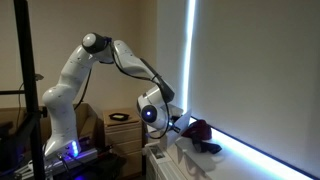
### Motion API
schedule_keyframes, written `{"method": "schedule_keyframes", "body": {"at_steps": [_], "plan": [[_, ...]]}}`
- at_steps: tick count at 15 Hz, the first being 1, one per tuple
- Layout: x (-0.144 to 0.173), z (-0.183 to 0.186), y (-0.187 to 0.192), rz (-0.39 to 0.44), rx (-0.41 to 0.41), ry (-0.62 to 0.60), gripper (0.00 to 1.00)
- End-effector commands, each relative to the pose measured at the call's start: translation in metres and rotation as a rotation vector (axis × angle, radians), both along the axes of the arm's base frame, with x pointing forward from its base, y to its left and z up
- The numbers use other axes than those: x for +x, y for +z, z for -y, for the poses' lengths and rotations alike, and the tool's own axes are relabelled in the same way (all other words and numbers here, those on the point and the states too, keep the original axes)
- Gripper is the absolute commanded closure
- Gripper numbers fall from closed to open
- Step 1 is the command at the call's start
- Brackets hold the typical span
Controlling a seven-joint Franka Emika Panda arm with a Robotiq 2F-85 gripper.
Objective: Pick up the book from the cabinet and put it by the window.
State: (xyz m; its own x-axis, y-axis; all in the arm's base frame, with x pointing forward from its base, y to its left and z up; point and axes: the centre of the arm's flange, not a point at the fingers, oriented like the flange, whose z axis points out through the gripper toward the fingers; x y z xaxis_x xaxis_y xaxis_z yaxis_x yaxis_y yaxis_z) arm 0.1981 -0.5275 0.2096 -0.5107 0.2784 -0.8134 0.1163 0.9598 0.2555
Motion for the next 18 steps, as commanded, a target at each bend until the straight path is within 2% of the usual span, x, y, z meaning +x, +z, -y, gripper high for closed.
{"method": "schedule_keyframes", "body": {"at_steps": [1, 5, 7, 12, 15, 18], "plan": [[0.001, 0.092, -0.015, 0.009, 0.149, -0.147, 0.99], [-0.017, 0.165, -0.036, 0.012, 0.313, -0.349, 0.99], [-0.037, 0.197, -0.046, 0.021, 0.391, -0.451, 0.99], [-0.088, 0.272, -0.033, 0.095, 0.537, -0.724, 0.99], [-0.100, 0.290, -0.027, 0.165, 0.593, -0.904, 0.99], [-0.094, 0.297, -0.034, 0.233, 0.647, -1.078, 0.99]]}}
